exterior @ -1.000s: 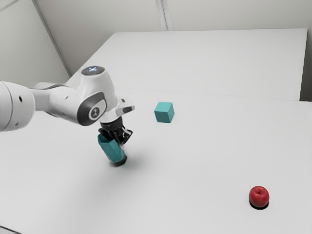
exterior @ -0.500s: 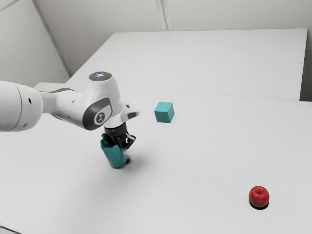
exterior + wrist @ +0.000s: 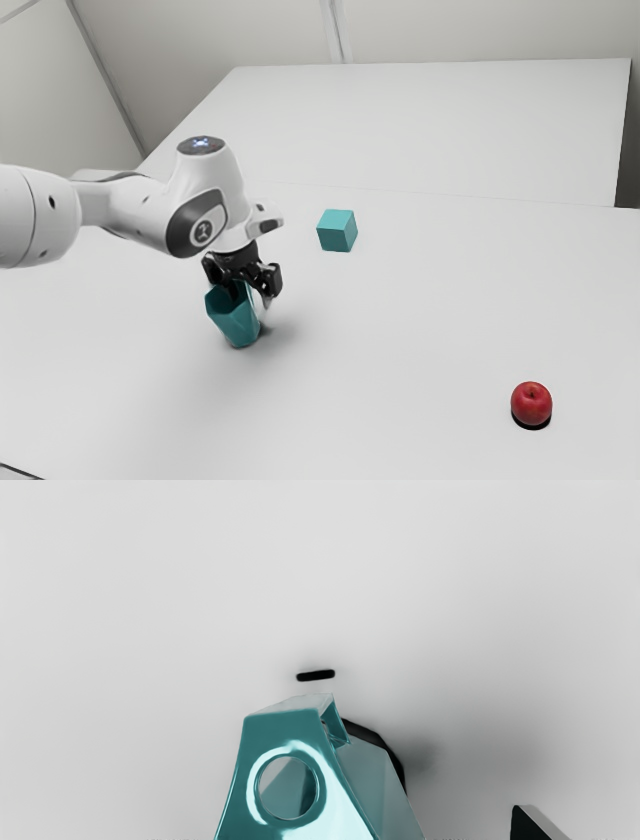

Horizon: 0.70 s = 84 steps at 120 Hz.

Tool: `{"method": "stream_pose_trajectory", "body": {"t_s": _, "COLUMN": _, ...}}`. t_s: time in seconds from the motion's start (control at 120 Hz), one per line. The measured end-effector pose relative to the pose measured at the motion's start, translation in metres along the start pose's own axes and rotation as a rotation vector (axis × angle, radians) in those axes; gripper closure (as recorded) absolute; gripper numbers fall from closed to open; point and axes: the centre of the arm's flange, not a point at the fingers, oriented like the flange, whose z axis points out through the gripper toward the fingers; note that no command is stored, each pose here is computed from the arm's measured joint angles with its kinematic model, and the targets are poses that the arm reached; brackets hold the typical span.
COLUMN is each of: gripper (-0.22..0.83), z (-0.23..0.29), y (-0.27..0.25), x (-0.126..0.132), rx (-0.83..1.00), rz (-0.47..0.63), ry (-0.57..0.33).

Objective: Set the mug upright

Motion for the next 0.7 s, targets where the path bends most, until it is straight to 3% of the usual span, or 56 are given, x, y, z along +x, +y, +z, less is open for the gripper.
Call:
{"method": "stream_pose_trajectory", "body": {"t_s": 0.258, "gripper": 0.06, "z": -0.052, "y": -0.001, "x": 0.0, "rx": -0.025, "rz": 0.008, "ry": 0.075}}
{"method": "stream_pose_trajectory", "body": {"t_s": 0.517, "gripper": 0.02, "z": -0.168, "y": -0.008, "x": 0.031, "rx": -0.02, "rz": 0.022, "ry": 0.168}}
{"method": "stream_pose_trajectory", "body": {"t_s": 0.7, "gripper": 0.01, "z": -0.239, "y": -0.024, "x": 0.036, "rx": -0.005, "rz": 0.026, "ry": 0.19}}
